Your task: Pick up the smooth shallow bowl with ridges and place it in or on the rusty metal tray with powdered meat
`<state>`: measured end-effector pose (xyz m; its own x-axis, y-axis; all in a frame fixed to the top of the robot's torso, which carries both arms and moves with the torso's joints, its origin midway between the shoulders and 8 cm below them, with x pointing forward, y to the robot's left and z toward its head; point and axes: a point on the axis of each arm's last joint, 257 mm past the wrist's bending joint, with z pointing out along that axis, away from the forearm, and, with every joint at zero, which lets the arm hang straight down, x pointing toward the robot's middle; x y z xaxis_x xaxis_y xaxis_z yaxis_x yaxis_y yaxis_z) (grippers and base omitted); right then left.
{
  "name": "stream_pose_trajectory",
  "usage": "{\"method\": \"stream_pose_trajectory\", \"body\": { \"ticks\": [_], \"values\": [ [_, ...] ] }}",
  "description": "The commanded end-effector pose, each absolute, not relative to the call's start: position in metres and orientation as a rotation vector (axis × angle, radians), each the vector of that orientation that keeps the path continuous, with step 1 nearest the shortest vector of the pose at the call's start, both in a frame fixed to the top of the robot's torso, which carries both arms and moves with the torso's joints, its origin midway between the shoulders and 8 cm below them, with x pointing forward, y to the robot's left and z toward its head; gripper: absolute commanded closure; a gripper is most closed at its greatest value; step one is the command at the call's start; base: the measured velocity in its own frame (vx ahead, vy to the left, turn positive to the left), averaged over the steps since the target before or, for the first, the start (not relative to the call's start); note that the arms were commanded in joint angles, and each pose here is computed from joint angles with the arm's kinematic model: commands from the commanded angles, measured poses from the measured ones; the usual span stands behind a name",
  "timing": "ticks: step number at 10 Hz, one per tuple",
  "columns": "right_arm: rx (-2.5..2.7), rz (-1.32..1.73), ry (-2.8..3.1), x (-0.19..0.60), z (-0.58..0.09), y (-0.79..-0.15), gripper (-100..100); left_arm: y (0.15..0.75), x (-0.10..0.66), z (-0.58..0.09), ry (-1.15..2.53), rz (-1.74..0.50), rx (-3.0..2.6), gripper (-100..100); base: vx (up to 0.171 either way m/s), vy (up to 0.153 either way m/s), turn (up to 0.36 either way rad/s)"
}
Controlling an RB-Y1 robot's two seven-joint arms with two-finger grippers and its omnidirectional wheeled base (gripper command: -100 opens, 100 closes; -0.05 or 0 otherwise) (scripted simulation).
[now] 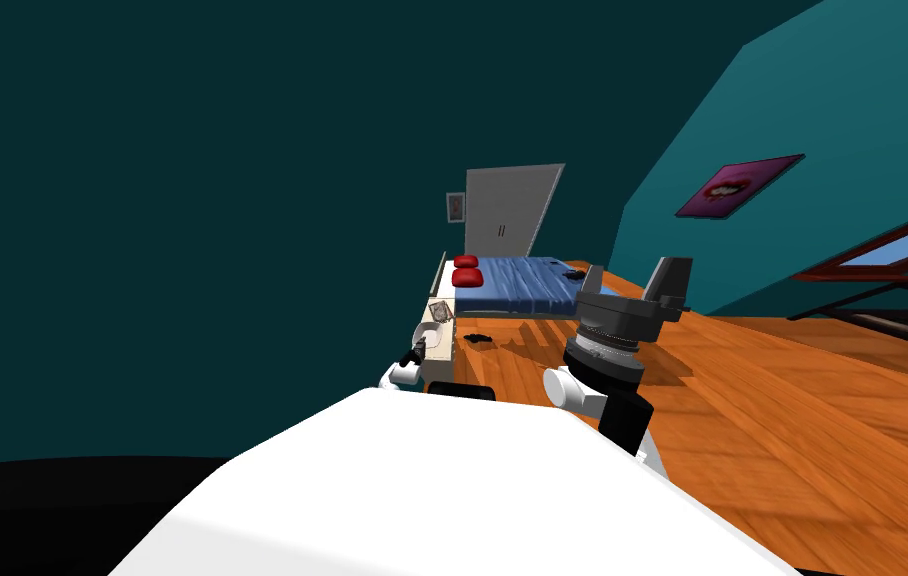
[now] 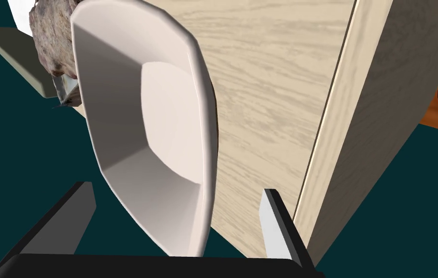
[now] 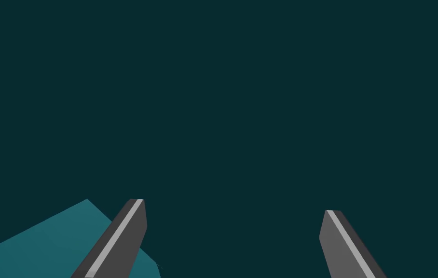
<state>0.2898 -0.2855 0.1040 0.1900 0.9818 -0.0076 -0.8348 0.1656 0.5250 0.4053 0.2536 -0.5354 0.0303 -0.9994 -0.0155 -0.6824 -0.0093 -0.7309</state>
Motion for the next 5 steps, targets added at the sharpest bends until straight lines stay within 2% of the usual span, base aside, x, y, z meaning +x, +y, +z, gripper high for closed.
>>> {"method": "stream_pose_trajectory", "body": {
  "ticks": [1,5],
  "values": [
    [0.456,1.34,0.387,0.29,0.104,-0.286,0,0.269,0.403,-0.539,1.686,-0.715,-1.768,-100,-0.007,-0.019,-0.152],
    [0.456,1.34,0.387,0.29,0.104,-0.286,0,0.309,0.396,-0.547,1.622,-0.688,-1.813,-100,-0.029,-0.016,-0.133]
  ]
}}
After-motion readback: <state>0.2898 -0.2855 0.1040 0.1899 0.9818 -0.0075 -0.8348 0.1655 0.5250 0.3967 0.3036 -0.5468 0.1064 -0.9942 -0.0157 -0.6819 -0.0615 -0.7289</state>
